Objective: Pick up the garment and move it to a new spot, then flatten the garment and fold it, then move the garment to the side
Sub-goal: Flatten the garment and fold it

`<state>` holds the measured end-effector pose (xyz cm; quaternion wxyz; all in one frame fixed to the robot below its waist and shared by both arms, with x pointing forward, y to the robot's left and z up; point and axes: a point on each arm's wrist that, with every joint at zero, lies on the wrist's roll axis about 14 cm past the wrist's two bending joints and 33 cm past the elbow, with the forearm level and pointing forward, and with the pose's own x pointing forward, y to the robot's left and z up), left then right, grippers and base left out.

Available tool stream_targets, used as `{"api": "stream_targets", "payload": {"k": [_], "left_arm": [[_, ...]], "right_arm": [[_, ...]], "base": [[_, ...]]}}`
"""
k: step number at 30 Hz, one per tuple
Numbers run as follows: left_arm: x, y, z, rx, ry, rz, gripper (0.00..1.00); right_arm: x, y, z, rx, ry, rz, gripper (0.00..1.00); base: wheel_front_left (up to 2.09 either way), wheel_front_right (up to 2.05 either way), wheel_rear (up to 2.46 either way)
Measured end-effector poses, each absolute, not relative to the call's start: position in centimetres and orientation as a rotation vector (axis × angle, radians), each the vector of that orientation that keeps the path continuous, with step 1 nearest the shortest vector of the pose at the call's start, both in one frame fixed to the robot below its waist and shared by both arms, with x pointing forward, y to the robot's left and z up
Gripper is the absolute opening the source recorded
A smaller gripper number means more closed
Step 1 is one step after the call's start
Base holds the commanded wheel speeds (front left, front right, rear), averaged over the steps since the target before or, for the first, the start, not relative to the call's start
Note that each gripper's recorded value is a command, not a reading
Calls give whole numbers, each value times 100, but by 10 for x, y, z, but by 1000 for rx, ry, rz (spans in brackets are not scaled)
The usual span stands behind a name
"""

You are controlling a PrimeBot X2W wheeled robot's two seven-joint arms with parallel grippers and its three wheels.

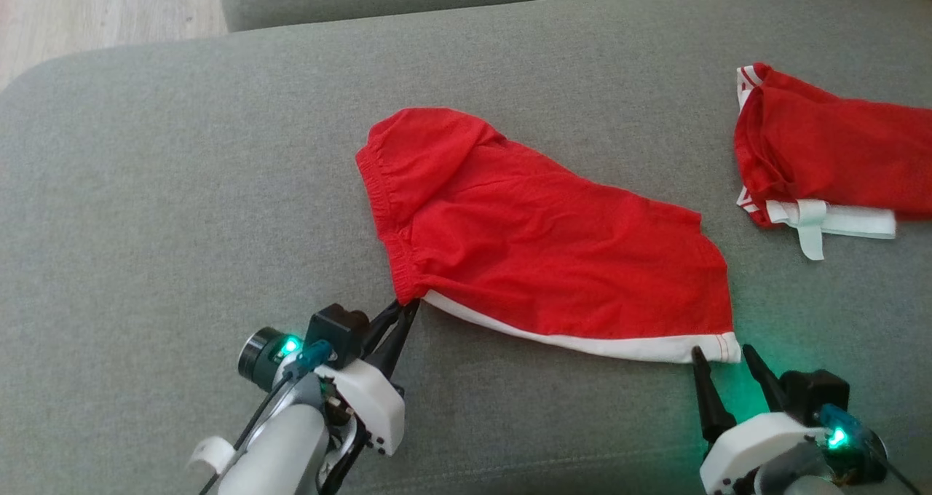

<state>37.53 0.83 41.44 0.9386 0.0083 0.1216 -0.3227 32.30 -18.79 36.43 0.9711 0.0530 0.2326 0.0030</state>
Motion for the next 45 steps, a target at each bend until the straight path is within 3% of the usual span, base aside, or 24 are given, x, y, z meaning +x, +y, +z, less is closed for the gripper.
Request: {"api": "stream_targets", "payload": {"k": [5, 6, 8, 16, 22, 26, 32, 37, 45], "left_arm": [[375, 9, 414, 21, 247, -658, 0], [375, 9, 415, 22, 247, -657, 0], [375, 10, 415, 22, 246, -656, 0], [371, 12, 415, 20, 249, -652, 0], [370, 21, 421, 36, 226, -640, 0], [380, 27, 443, 49, 154, -629, 0], [413, 30, 528, 117, -69, -639, 0], [425, 30, 634, 171, -316, -643, 0], [402, 41, 705, 198, -454, -617, 0]], "right_arm": [[320, -185, 359, 107, 494, 16, 97], [321, -184, 359, 107, 494, 18, 76], [322, -183, 360, 106, 492, 22, 0], [330, -180, 370, 95, 446, 35, 0], [348, -173, 408, 108, 291, 59, 0], [375, -166, 461, 112, 108, 93, 0], [409, -162, 575, 78, -233, 153, 0], [408, -156, 661, 48, -473, 191, 0], [387, -157, 701, 74, -571, 182, 0]], "base": [[0, 0, 0], [0, 0, 0], [0, 0, 0], [0, 0, 0], [0, 0, 0], [0, 0, 0], [0, 0, 0], [0, 0, 0], [0, 0, 0]]}}
